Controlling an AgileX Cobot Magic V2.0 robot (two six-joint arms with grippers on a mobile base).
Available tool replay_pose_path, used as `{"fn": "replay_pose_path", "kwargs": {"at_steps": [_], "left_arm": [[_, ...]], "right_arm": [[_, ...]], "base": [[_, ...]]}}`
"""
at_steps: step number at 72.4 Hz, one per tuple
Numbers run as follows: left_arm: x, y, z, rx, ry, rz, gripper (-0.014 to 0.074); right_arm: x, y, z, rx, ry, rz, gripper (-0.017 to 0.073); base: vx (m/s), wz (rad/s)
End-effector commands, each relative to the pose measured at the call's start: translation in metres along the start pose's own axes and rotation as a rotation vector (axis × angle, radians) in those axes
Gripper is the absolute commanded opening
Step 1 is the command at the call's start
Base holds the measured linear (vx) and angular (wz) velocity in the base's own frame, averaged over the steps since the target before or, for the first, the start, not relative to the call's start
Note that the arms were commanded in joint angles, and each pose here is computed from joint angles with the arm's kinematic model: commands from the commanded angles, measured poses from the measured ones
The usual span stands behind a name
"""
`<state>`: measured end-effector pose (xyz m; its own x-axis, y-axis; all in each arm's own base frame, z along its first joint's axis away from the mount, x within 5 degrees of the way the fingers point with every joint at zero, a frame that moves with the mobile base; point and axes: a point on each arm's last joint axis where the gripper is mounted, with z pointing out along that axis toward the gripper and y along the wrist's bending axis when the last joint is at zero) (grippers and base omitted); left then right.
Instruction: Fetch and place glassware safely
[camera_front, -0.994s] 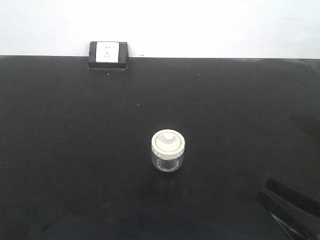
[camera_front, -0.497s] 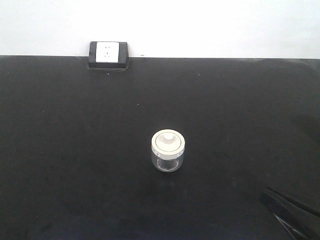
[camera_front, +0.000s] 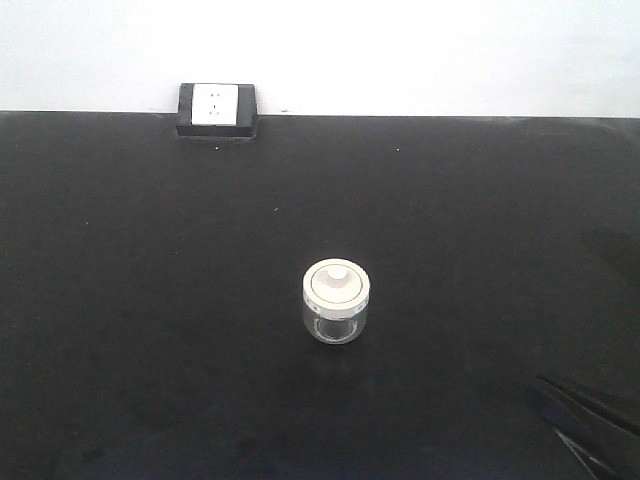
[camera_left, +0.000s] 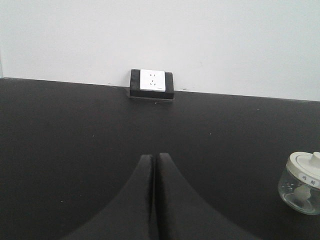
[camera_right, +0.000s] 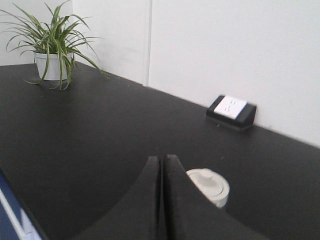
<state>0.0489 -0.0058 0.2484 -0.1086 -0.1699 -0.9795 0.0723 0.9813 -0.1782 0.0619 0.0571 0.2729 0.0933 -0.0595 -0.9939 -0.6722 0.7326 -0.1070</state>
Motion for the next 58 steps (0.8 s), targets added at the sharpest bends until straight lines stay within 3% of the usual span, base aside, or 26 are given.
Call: {"fn": "replay_pose_path", "kwargs": {"at_steps": [1, 24, 38, 58], "left_arm": [[-0.014, -0.002, -0.001, 0.016, -0.08, -0.012, -0.0007], [-0.014, -0.002, -0.001, 0.016, -0.08, -0.012, -0.0007], [-0.014, -0.002, -0.001, 0.016, -0.08, -0.012, -0.0007], [-0.014, -0.002, -0.001, 0.016, -0.08, -0.012, -0.0007]], "right_arm": [[-0.012, -0.007, -0.003, 0.072, -0.061, -0.071, -0.0008], [-0.009, -0.033, -0.009, 0.405, -0.02, -0.006, -0.0008], [-0.005, -0.041, -0.013, 0.517, 0.037, -0.058, -0.0008], [0.015, -0.047, -0.025, 0.684, 0.036, -0.028, -0.0008]], "base": [[0.0, 0.0], [0.0, 0.0], [0.0, 0.0], [0.0, 0.0]]}}
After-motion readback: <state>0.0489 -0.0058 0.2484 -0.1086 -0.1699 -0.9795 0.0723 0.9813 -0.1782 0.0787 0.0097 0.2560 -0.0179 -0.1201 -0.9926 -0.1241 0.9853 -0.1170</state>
